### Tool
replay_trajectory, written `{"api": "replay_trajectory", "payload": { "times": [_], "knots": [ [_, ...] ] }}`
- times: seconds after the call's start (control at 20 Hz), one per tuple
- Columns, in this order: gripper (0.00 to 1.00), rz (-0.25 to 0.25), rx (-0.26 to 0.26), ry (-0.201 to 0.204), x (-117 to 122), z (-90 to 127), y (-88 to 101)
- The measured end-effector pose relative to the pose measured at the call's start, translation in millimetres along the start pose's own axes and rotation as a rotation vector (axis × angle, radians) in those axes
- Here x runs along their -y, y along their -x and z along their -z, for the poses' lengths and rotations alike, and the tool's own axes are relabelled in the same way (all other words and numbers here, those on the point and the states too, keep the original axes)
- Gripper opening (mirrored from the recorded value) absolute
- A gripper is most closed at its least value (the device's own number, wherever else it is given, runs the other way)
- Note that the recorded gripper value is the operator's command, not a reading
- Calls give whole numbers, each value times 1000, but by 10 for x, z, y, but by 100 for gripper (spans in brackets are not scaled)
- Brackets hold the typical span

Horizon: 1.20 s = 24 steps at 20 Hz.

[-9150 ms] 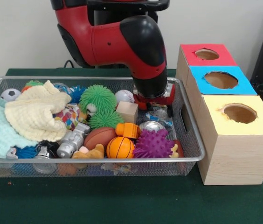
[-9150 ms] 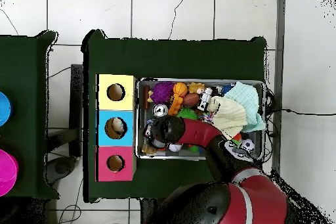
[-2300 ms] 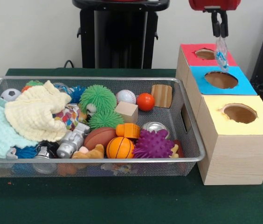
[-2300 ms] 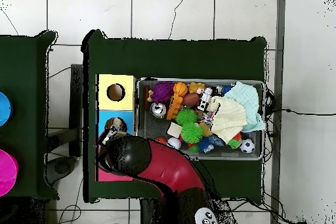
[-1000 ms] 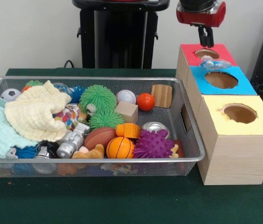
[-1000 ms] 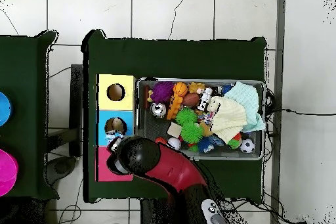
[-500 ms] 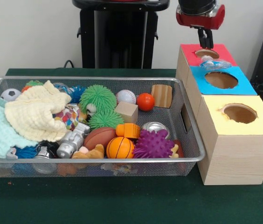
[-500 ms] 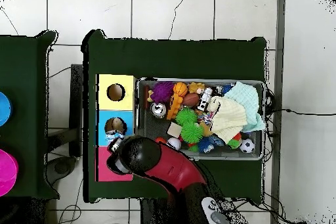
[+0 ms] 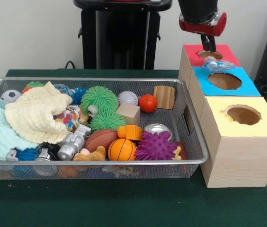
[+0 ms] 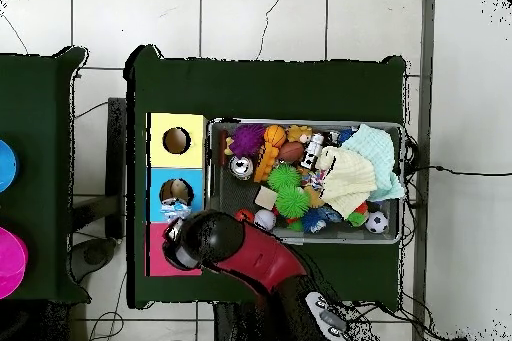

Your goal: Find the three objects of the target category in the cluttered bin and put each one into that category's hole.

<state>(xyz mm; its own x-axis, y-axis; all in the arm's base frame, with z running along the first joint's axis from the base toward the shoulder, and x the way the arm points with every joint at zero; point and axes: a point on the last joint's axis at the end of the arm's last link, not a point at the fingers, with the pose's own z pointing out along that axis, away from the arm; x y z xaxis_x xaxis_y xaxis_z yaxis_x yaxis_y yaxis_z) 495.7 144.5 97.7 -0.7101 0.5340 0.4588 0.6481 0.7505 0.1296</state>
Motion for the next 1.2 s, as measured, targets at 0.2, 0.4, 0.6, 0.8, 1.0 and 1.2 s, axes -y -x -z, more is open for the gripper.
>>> {"api": "replay_trajectory", "payload": {
  "times": [0.2,0.4,0.6,0.8,1.0,1.2],
  "knots": [
    [0,-9,-48,-18,98,-152,-116],
    [0,-7,-82,-28,129,-257,-214],
    [0,4,-112,-35,136,-333,-334],
    [0,19,-131,-38,125,-392,-449],
    [0,31,-94,-27,76,-407,-425],
    [0,49,-8,-14,22,-335,-370]
  ]
}}
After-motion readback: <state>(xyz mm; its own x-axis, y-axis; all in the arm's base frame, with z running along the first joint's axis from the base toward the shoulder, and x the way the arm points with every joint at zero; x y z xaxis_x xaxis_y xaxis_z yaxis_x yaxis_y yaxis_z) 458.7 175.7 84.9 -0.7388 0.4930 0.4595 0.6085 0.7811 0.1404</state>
